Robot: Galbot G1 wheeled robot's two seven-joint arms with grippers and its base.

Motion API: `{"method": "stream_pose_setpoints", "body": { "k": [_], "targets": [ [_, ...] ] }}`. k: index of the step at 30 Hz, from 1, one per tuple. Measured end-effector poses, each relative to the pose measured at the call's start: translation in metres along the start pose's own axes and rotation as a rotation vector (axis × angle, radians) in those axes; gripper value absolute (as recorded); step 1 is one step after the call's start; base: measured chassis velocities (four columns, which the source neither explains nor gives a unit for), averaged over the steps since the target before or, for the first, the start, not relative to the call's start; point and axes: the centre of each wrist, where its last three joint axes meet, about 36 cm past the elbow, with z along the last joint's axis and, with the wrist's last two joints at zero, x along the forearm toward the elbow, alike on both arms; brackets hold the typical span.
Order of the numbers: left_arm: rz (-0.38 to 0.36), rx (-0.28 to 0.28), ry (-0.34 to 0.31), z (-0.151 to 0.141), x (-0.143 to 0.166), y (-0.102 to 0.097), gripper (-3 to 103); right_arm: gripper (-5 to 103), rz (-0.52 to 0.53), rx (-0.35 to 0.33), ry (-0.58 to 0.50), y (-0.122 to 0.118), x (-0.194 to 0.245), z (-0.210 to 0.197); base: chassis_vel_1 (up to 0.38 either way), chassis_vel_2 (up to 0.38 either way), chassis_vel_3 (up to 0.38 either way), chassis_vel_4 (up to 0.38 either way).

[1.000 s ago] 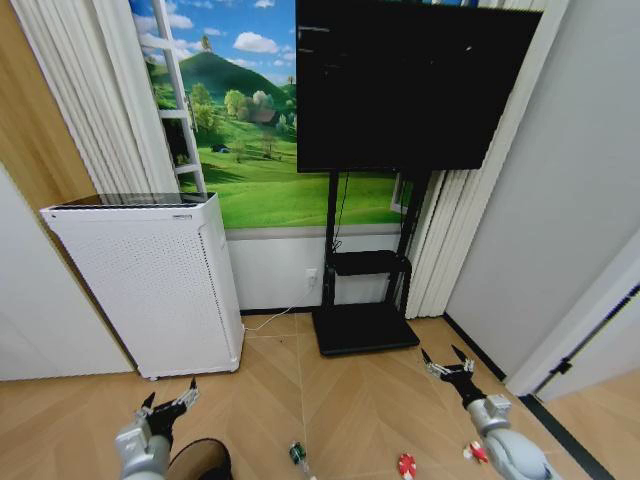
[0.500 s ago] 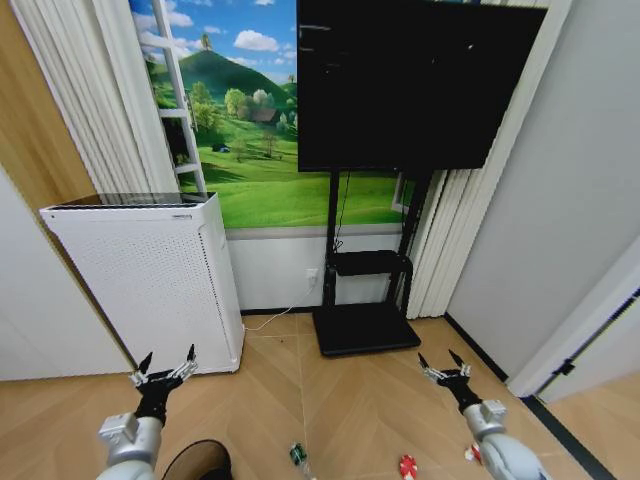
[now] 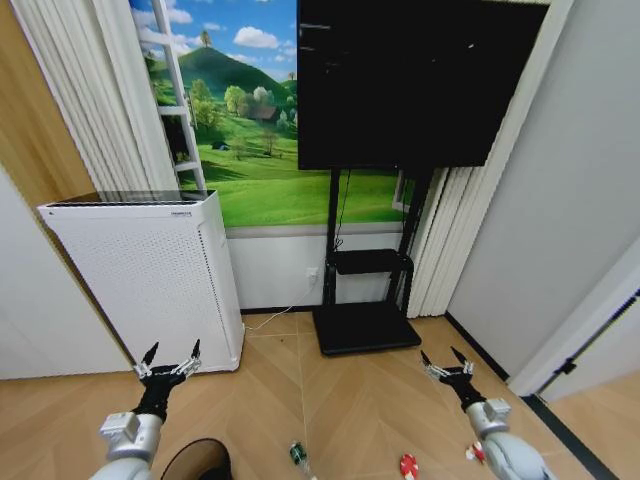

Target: Pick up the trash bin and place the garbage on the floor into it.

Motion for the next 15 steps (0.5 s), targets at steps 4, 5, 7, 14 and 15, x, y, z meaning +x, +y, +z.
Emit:
{"method": "stream_pose_setpoints", "body": {
  "k": [4,5,7,14,15],
  "targets": [
    [-0.008,-0.001,0.004,0.003,0.0,0.002,100,100,0.001,0.0,0.0,0.0,0.0,0.0,0.0,0.0,0.0,0.0],
    [-0.008,-0.001,0.004,0.004,0.0,0.002,100,100,0.001,0.0,0.0,0.0,0.0,0.0,0.0,0.0,0.0,0.0],
    [-0.01,-0.001,0.007,0.005,0.0,0.003,100,100,0.002,0.0,0.001,-0.001,0.0,0.001,0.0,0.0,0.0,0.0],
    [-0.015,0.0,0.015,0.011,0.002,0.002,100,100,-0.003,-0.005,0.004,-0.002,0.004,0.005,0.0,0.0,0.0,0.0],
    [-0.017,0.0,0.016,0.012,0.002,0.002,100,100,-0.003,-0.006,0.003,-0.002,0.004,0.005,0.0,0.0,0.0,0.0]
  ]
}}
